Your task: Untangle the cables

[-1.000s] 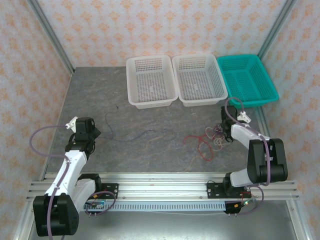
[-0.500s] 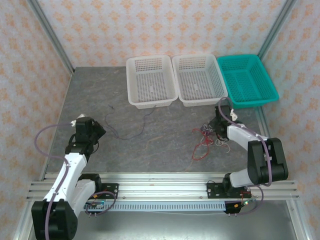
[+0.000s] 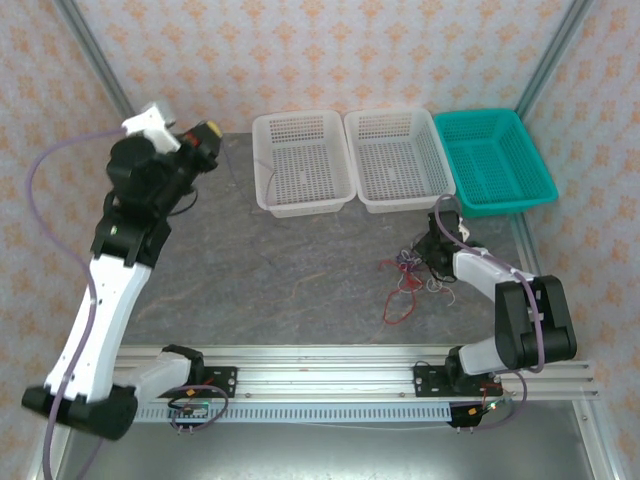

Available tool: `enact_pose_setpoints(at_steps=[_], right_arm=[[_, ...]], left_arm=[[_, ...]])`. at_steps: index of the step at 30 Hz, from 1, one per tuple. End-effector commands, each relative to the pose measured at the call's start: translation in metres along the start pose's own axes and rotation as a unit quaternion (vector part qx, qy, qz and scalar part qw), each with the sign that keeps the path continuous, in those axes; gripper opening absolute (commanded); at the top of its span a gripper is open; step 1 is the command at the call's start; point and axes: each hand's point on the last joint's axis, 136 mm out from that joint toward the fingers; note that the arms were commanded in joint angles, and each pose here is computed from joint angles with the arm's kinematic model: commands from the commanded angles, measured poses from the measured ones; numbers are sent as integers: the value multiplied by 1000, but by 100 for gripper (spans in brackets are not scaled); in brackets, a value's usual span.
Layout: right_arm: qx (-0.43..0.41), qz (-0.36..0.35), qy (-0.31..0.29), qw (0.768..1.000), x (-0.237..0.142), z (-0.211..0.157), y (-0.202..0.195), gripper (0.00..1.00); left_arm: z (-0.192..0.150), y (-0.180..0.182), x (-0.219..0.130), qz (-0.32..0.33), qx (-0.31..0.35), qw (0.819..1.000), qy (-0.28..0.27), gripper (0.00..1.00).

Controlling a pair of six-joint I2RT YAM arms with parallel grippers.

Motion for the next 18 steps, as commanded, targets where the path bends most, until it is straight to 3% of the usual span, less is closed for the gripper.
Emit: enact_pose_setpoints(at_steps=[1, 6, 10, 13, 18], right_arm=[[-11, 3, -6, 1000, -10, -4, -3, 0], [-8, 5, -17, 1000, -19, -8, -8, 0], [-11, 1, -21, 1000, -24, -9, -12, 0], [-16, -4, -26, 1000, -28, -9, -15, 0], [-18, -4, -30, 999, -30, -8, -16, 0]], left_arm=[[12, -51, 27, -58, 9, 998, 20, 0], [43, -80, 74, -63, 24, 998, -4, 0], [49, -88, 110, -71, 18, 997, 0, 0], [50, -85, 136, -73, 15, 997, -3, 0], [27, -45, 179, -28, 9, 999, 21, 0]])
Point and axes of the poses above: each hand's point on the last joint's axis, 136 mm out from that joint toward the fingers, its own x axis out along the fingers, its own y axis along the line the jaws close on, z = x × y, and after that the axes turned 15 degrees about -x, right-handed
